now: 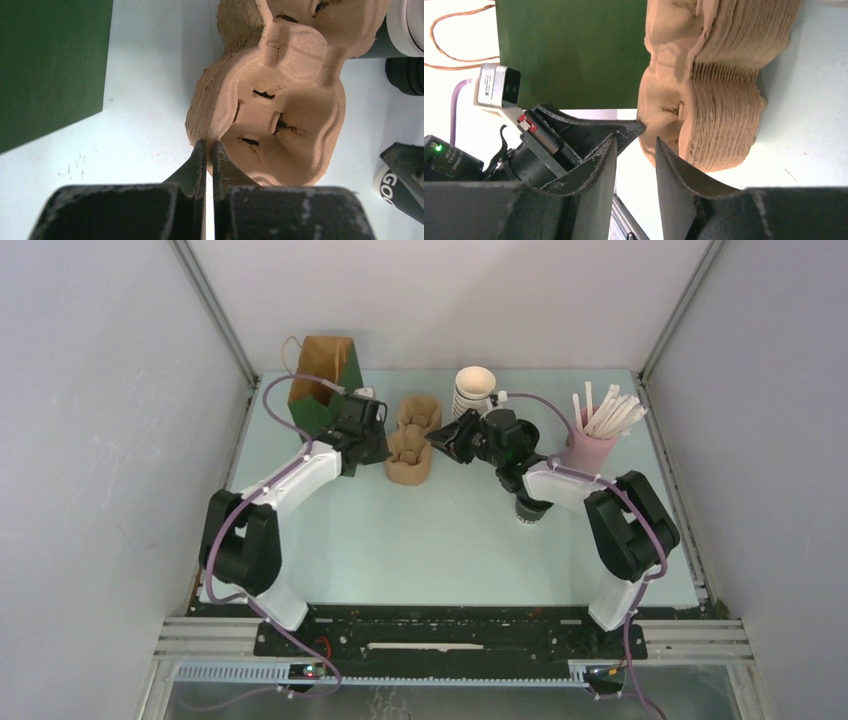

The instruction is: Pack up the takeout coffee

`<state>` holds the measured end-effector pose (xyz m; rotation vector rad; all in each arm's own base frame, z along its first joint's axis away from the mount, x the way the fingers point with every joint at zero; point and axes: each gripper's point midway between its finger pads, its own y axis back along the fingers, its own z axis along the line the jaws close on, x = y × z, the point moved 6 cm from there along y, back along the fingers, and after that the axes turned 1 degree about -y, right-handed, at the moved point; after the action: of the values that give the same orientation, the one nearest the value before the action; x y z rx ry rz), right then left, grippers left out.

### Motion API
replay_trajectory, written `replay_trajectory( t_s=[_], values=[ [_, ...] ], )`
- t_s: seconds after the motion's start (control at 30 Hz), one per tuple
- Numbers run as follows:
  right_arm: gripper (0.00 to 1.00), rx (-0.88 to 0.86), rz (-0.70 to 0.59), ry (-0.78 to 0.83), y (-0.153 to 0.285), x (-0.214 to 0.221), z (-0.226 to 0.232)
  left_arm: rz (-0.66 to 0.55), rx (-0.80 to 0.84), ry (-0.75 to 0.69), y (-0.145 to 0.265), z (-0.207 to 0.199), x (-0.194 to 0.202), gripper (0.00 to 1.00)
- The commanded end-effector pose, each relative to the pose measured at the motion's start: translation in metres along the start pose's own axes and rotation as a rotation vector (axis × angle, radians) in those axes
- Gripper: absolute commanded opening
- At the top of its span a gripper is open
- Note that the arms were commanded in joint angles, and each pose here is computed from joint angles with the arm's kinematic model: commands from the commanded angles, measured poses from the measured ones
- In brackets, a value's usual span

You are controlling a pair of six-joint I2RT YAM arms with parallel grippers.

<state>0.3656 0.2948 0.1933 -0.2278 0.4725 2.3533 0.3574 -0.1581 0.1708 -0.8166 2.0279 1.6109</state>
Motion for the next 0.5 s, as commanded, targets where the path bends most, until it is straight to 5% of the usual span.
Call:
replay_trajectory(
  t_s=[0.0,0.47],
  values=[
    [0.42,-0.032,0.000,0.015,0.007,-0.007,0.003,0.013,0.072,0.061,0.023,-0.008,0.010,0.00],
    [0.35,-0.031,0.007,0.003,0.001,-0.005,-0.015,0.024,0.101,0.115,0.022,-0.010,0.019,0.00]
  ],
)
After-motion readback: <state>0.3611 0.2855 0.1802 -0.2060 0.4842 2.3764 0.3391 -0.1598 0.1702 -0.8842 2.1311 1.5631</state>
